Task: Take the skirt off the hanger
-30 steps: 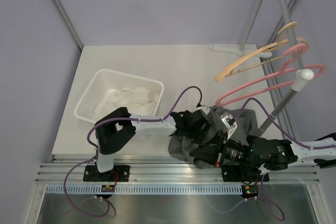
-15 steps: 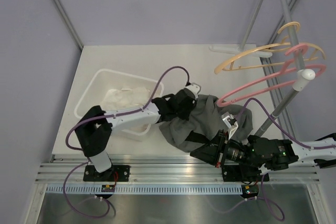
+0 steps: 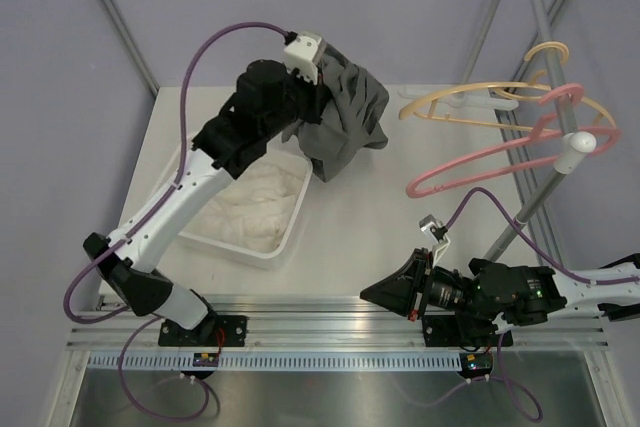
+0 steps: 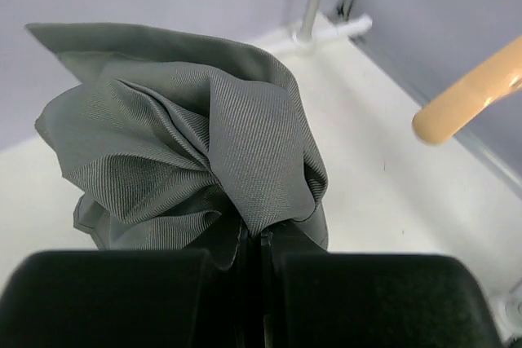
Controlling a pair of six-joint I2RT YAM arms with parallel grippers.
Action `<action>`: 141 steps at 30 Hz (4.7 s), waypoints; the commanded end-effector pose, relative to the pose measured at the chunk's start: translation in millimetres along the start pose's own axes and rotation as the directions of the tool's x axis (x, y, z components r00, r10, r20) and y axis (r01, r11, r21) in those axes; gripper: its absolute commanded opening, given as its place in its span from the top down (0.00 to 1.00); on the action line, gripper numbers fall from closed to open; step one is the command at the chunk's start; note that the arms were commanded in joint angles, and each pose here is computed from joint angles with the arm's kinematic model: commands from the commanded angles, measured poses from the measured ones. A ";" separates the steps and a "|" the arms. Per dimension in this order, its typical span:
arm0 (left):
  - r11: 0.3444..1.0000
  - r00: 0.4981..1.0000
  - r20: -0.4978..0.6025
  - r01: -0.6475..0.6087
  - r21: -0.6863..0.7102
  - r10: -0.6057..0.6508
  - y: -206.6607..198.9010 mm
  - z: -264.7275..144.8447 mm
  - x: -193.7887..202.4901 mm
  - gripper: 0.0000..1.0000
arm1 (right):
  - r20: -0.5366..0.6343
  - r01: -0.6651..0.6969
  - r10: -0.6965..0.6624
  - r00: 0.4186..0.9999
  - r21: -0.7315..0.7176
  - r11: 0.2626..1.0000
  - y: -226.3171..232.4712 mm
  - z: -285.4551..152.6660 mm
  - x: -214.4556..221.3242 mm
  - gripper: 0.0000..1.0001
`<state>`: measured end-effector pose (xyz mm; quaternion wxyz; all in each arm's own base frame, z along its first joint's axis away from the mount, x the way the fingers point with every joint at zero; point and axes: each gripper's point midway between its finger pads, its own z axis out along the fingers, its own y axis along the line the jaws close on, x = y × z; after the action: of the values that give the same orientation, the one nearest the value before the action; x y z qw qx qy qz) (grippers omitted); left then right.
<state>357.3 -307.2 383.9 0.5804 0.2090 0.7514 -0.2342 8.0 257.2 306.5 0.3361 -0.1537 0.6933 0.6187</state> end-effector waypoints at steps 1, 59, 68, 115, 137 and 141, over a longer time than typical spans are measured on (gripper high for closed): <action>0.999 0.980 0.193 -0.042 -0.026 0.046 19.3 -50.4 -83.6 1.00 | 0.027 -0.024 0.025 0.999 -0.025 0.999 8.8 2.5 -6.2 1.00; 0.944 0.944 0.211 0.289 -0.160 -0.253 94.5 -153.6 21.4 1.00 | -0.008 -0.040 0.040 0.999 0.017 0.999 -6.9 9.0 12.8 1.00; 0.781 0.878 0.163 0.475 -0.405 -0.450 158.7 -159.3 149.4 1.00 | -0.011 -0.045 0.045 0.999 0.031 0.999 -8.1 13.7 15.4 1.00; 0.883 0.930 0.071 0.366 -0.293 -0.361 54.2 -189.7 115.9 0.01 | 0.093 0.074 -0.160 0.983 0.596 0.799 -75.6 23.9 -30.4 0.01; 0.656 0.516 -0.406 0.579 -0.483 -0.754 88.0 -102.8 310.4 1.00 | 0.099 0.019 -0.088 0.991 0.545 0.838 -75.1 20.2 -20.4 0.00; 0.621 0.428 -0.455 0.607 -0.496 -0.781 79.3 -94.5 339.6 1.00 | 0.101 0.014 -0.082 0.991 0.546 0.837 -78.4 18.3 -18.4 0.00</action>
<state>266.0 -146.5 71.4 0.2165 -0.1387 0.9455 -0.1999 74.4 254.3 252.6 0.4261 -0.0564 0.8212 0.3753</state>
